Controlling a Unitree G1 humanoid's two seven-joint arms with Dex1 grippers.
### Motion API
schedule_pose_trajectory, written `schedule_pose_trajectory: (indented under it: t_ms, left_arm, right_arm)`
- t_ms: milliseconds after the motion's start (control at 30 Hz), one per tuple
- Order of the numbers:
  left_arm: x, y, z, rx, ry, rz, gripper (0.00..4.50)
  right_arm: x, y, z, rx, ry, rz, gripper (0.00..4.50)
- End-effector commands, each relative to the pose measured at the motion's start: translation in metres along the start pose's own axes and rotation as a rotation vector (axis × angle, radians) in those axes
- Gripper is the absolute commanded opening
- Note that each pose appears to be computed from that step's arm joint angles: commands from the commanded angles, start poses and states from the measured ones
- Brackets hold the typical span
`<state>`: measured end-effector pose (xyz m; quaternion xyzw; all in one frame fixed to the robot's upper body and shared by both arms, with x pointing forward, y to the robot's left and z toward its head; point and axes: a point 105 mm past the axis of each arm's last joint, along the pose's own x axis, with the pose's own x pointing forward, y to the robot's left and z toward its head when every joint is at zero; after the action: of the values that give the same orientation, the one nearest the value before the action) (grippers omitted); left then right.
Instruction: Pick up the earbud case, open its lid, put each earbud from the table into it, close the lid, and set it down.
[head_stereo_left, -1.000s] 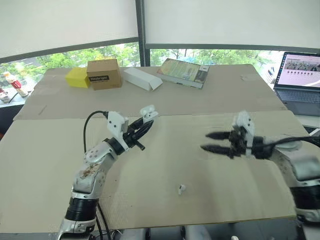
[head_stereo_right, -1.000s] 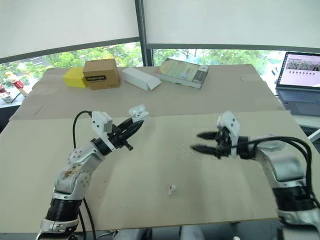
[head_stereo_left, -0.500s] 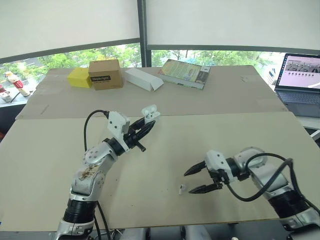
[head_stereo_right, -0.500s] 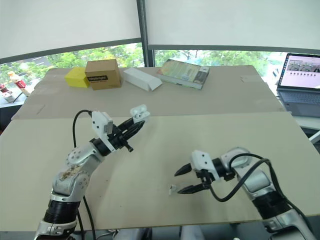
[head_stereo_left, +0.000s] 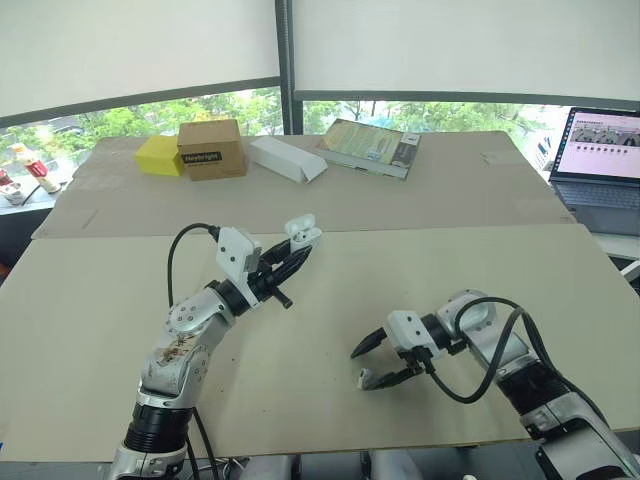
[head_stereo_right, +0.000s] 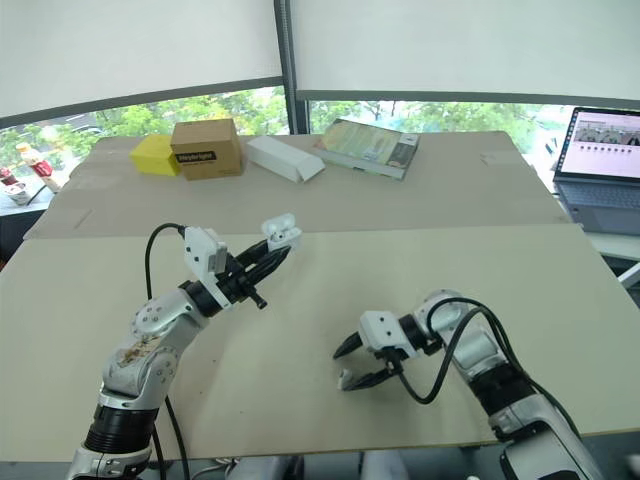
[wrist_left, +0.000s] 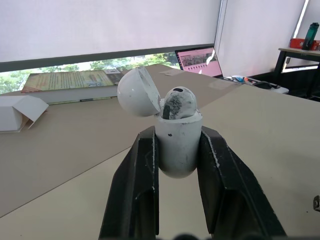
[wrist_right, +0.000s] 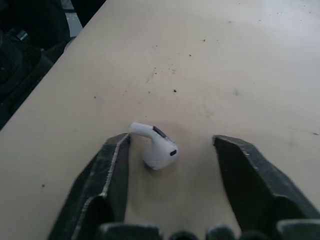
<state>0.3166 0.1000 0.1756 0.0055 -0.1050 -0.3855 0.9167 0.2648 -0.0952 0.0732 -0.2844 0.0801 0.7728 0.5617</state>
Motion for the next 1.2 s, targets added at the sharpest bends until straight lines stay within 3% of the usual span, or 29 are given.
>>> schedule_pose_trajectory:
  t_ms: [33,167,400,567,633,767,933,1067,1200]
  left_arm:
    - [0.002,-0.005,0.015,0.042,-0.042,-0.019,0.55]
    - [0.003,-0.005,0.015,0.043,-0.044,-0.02,0.55]
    - [0.004,-0.005,0.015,0.042,-0.045,-0.024,0.55]
    - [0.005,-0.003,0.015,0.045,-0.047,-0.011,0.55]
    - [0.004,-0.003,0.014,0.045,-0.046,-0.003,0.55]
    - [0.002,-0.001,0.01,0.04,-0.043,0.007,0.55]
    - [0.007,0.001,0.011,0.042,-0.054,0.009,0.55]
    - [0.012,0.0,0.013,0.052,-0.065,0.003,0.55]
    - [0.01,0.0,0.012,0.058,-0.06,0.007,0.55]
  right_arm:
    - [0.002,0.006,-0.003,0.003,0.008,0.039,1.52]
    - [0.0,0.009,-0.003,0.003,0.003,0.04,0.25]
    - [-0.01,0.005,-0.001,0.03,-0.014,-0.026,0.25]
    - [-0.048,-0.014,0.003,0.126,-0.031,-0.239,0.25]
    - [-0.074,-0.01,-0.004,0.119,0.079,-0.275,0.25]
    - [-0.142,0.002,-0.027,0.086,0.462,-0.282,0.25]
    - [-0.218,0.023,-0.052,0.008,1.005,-0.092,0.25]
    - [-0.22,0.026,-0.061,-0.055,1.128,0.089,0.25]
    - [-0.207,0.021,-0.07,-0.102,1.139,0.161,0.25]
